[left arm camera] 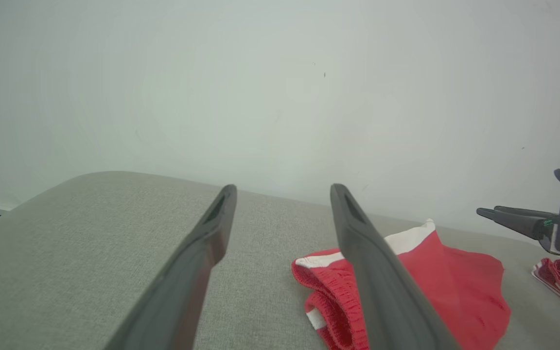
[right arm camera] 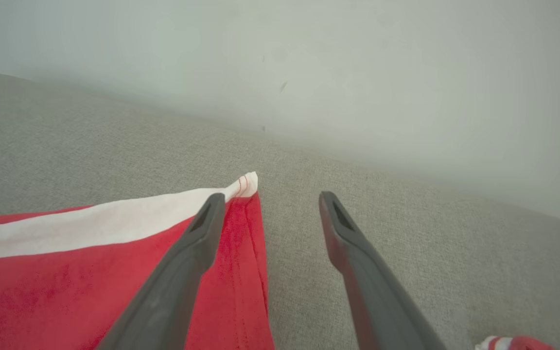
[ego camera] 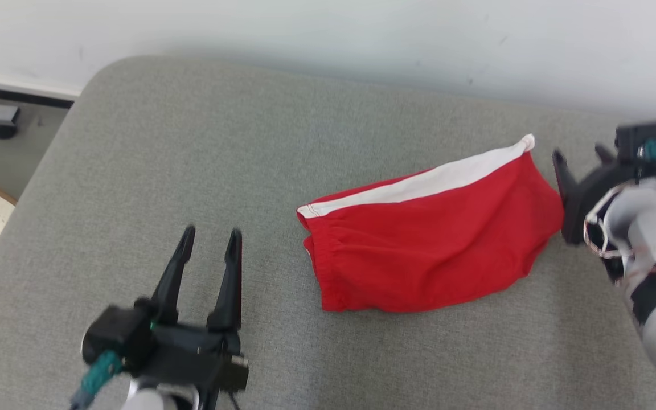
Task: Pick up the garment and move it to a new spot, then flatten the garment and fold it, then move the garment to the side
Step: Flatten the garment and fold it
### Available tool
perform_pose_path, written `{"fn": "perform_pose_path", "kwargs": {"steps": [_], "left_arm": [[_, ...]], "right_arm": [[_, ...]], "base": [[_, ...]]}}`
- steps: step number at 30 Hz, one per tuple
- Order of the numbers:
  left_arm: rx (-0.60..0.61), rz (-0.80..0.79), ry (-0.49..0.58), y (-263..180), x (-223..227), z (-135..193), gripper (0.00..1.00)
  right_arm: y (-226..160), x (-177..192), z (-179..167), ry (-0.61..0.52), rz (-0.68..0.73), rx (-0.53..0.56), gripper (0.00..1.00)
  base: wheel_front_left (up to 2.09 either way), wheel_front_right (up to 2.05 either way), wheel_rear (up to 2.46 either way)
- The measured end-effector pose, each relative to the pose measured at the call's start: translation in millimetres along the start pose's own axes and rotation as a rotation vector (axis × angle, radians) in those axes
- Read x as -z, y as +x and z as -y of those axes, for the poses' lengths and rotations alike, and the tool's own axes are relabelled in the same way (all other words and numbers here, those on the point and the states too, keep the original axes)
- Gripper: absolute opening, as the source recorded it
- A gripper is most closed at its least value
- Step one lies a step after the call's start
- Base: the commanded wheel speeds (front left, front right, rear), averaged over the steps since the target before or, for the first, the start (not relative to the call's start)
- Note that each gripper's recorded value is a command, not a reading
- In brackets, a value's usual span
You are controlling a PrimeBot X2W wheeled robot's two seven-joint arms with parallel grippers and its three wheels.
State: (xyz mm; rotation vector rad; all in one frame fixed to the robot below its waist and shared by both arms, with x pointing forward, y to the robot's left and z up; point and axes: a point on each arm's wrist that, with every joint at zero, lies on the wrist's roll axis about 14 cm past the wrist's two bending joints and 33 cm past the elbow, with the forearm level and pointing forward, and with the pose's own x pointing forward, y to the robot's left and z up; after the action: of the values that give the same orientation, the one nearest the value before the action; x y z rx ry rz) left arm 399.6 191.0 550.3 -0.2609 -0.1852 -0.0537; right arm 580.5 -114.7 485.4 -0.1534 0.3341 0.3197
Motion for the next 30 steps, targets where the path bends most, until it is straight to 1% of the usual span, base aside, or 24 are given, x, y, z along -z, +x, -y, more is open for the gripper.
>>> {"fn": "perform_pose_path", "kwargs": {"steps": [4,8,10,15,20,21,22,23,24,25,26,27,30], "left_arm": [[-0.018,0.006,0.028,-30.1,-4.0,-1.0,1.00],[-0.038,0.010,0.026,-48.6,-6.3,-2.0,1.00],[-0.055,0.015,0.019,-52.5,-7.5,-3.8,1.00],[-0.063,0.009,0.012,-56.0,-5.1,-3.4,1.00],[-0.104,-0.006,0.007,-61.3,-0.5,-12.8,1.00],[-0.107,-0.010,0.004,-62.0,0.4,-13.7,1.00],[-0.113,-0.014,0.004,-62.7,1.6,-15.1,1.00],[-0.117,-0.016,0.004,-63.1,2.4,-16.3,1.00],[-0.120,-0.018,0.003,-63.3,3.0,-17.2,1.00],[-0.122,-0.020,0.001,-63.3,3.6,-17.5,1.00],[-0.122,-0.019,-0.001,-62.9,3.6,-17.5,1.00],[-0.122,-0.018,-0.005,-62.4,3.8,-17.3,1.00],[-0.117,-0.021,-0.011,-61.4,5.1,-16.0,1.00]], "right_arm": [[-20.5,29.9,2.7,0.058,-0.061,0.026,1.00],[-31.0,50.1,-7.0,0.121,-0.110,0.027,1.00],[-31.2,56.1,-8.0,0.155,-0.126,0.032,1.00],[-23.7,75.5,-4.1,0.185,-0.207,0.048,1.00],[-17.8,99.2,-22.0,0.212,-0.313,0.017,1.00],[-18.1,104.7,-23.9,0.220,-0.335,0.014,0.76],[-18.1,108.6,-24.8,0.226,-0.353,0.013,0.49],[-18.4,112.2,-25.4,0.231,-0.373,0.012,0.38],[-18.3,113.8,-26.2,0.234,-0.383,0.011,0.30],[-18.5,114.9,-27.3,0.237,-0.387,0.010,0.26],[-19.2,115.9,-28.8,0.242,-0.390,0.009,0.06],[-19.7,115.8,-30.0,0.245,-0.390,0.008,0.00],[-22.6,115.0,-28.7,0.248,-0.386,0.015,0.00]], "base": [[0.00,0.00,0.00],[0.00,0.00,0.00],[0.00,0.00,0.00],[0.00,0.00,0.00],[0.00,0.00,0.00],[0.00,0.00,0.00],[0.00,0.00,0.00],[0.00,0.00,0.00],[0.00,0.00,0.00],[0.00,0.00,0.00],[0.00,0.00,0.00],[0.00,0.00,0.00],[0.00,0.00,0.00]]}}
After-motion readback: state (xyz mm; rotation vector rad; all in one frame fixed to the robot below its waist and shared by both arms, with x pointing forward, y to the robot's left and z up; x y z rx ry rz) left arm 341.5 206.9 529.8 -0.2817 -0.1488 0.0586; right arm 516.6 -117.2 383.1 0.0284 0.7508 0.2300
